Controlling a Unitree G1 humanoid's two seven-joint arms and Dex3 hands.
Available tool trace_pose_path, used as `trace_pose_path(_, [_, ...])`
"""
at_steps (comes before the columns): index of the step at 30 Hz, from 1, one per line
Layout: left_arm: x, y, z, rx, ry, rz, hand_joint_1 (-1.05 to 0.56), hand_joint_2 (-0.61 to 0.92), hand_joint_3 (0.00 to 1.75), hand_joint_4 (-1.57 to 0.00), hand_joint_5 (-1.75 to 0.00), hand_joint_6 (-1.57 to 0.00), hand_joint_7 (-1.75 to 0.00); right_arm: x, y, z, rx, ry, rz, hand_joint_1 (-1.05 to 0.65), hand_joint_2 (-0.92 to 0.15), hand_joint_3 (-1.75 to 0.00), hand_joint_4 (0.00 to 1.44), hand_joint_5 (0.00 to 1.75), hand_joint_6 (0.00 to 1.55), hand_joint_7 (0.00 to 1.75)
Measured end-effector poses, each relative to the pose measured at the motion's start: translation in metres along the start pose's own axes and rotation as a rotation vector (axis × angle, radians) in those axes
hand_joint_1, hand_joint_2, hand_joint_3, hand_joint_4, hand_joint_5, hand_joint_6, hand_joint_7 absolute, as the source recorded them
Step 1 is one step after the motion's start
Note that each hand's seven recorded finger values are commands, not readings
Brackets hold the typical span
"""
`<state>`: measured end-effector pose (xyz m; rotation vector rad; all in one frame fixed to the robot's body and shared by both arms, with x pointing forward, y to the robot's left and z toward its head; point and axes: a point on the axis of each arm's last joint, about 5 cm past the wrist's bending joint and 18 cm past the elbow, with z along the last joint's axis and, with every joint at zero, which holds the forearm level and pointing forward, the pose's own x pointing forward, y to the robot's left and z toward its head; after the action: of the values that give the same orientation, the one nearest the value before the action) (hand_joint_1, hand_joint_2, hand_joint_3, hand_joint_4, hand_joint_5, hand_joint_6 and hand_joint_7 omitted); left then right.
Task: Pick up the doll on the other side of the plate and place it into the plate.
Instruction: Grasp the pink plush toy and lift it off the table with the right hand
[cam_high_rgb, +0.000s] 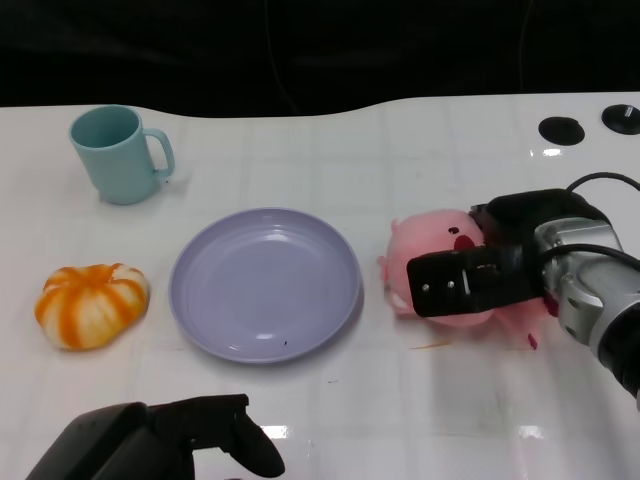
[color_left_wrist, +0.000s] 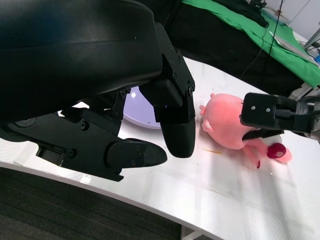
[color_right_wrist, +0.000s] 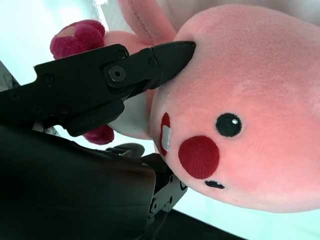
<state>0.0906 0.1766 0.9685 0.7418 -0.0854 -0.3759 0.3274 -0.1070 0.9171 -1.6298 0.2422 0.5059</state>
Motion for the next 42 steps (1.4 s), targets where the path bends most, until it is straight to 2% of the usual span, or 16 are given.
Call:
trace_pose_path(2, [0.000, 0.000, 0.000, -0.001, -0.001, 0.000, -0.20, 0.91, 0.39, -0.60, -1.74, -0.72, -0.88, 0.001, 0.004, -0.001, -0.016, -0.029, -0.080, -0.45, -0.92, -0.02, 0.82, 0.36, 1.08, 0.06])
trace_pose_path(3, [0.000, 0.000, 0.000, -0.001, -0.001, 0.000, -0.20, 0.91, 0.39, -0.60, -1.73, -0.72, -0.89, 0.001, 0.007, -0.002, -0.011, -0.050, -0.121, -0.42, -0.92, -0.06, 0.87, 0.54, 1.10, 0.03])
trace_pose_path(5, [0.000, 0.000, 0.000, -0.001, 0.000, 0.001, -0.20, 0.91, 0.40, -0.60, -1.73, -0.72, -0.89, 0.001, 0.012, -0.003, 0.018, -0.084, -0.173, -0.37, -0.92, -0.11, 0.91, 0.92, 1.09, 0.01])
trace_pose_path(6, [0.000, 0.000, 0.001, -0.002, 0.001, 0.001, -0.20, 0.91, 0.40, -0.60, -1.73, -0.71, -0.89, 0.001, 0.014, -0.003, 0.027, -0.094, -0.192, -0.37, -0.92, -0.16, 0.90, 1.20, 1.07, 0.01])
trace_pose_path(8, [0.000, 0.001, 0.001, -0.001, 0.000, 0.003, -0.20, 0.91, 0.40, -0.59, -1.73, -0.71, -0.90, 0.001, 0.016, -0.004, 0.031, -0.100, -0.226, -0.37, -0.92, -0.18, 0.88, 1.48, 1.04, 0.00])
trace_pose_path(11, [0.002, 0.002, 0.002, 0.002, -0.008, 0.006, -0.20, 0.91, 0.40, -0.59, -1.73, -0.71, -0.91, 0.001, 0.018, -0.002, 0.038, -0.103, -0.254, -0.37, -0.92, -0.18, 0.84, 1.55, 1.05, 0.01])
trace_pose_path(14, [0.002, 0.002, 0.002, 0.002, -0.010, 0.006, -0.20, 0.90, 0.40, -0.59, -1.74, -0.71, -0.91, 0.001, 0.020, -0.001, 0.062, -0.099, -0.265, -0.38, -0.92, -0.17, 0.84, 1.36, 1.06, 0.00])
trace_pose_path(16, [0.002, 0.002, 0.002, -0.001, -0.011, 0.006, -0.20, 0.90, 0.41, -0.60, -1.74, -0.71, -0.91, 0.001, 0.020, 0.000, 0.077, -0.088, -0.265, -0.38, -0.92, -0.16, 0.85, 1.38, 1.05, 0.00])
trace_pose_path(19, [0.002, 0.002, 0.002, -0.003, -0.011, 0.005, -0.20, 0.90, 0.41, -0.59, -1.74, -0.71, -0.91, 0.001, 0.020, -0.001, 0.101, -0.080, -0.266, -0.36, -0.92, -0.11, 0.82, 1.68, 1.13, 0.03])
trace_pose_path(24, [0.002, 0.002, 0.002, -0.006, -0.012, 0.004, -0.21, 0.90, 0.41, -0.59, -1.74, -0.71, -0.91, 0.001, 0.021, -0.002, 0.149, -0.081, -0.267, -0.34, -0.92, -0.11, 0.82, 1.73, 1.19, 0.05])
trace_pose_path(29, [0.002, 0.002, 0.002, -0.008, -0.014, 0.004, -0.20, 0.90, 0.40, -0.60, -1.73, -0.71, -0.91, -0.001, 0.020, -0.002, 0.232, -0.076, -0.284, -0.30, -0.92, -0.13, 0.83, 1.75, 1.14, 0.02])
trace_pose_path(32, [0.003, 0.002, 0.003, -0.006, -0.018, 0.004, -0.20, 0.90, 0.40, -0.61, -1.71, -0.72, -0.91, -0.003, 0.020, -0.005, 0.276, -0.096, -0.311, -0.27, -0.92, -0.14, 0.85, 1.75, 1.26, 0.09])
trace_pose_path(34, [0.003, 0.003, 0.003, -0.003, -0.024, 0.005, -0.21, 0.90, 0.39, -0.62, -1.69, -0.72, -0.90, -0.005, 0.021, -0.009, 0.310, -0.111, -0.341, -0.26, -0.90, -0.23, 0.92, 1.75, 0.93, 1.20])
trace_pose_path(35, [0.004, 0.003, 0.003, -0.002, -0.025, 0.005, -0.21, 0.90, 0.39, -0.63, -1.69, -0.73, -0.90, -0.006, 0.022, -0.011, 0.325, -0.118, -0.353, -0.27, -0.91, -0.27, 0.93, 1.75, 0.80, 1.52])
trace_pose_path(38, [0.005, 0.003, 0.003, 0.001, -0.030, 0.004, -0.21, 0.90, 0.39, -0.63, -1.69, -0.73, -0.89, -0.009, 0.021, -0.016, 0.368, -0.125, -0.387, -0.28, -0.85, -0.39, 0.96, 1.75, 0.71, 1.72])
trace_pose_path(42, [0.005, 0.003, 0.003, -0.001, -0.031, 0.001, -0.21, 0.90, 0.38, -0.64, -1.69, -0.74, -0.87, -0.014, 0.018, -0.022, 0.443, -0.128, -0.449, -0.24, -0.59, -0.89, 0.98, 1.75, 0.75, 1.74])
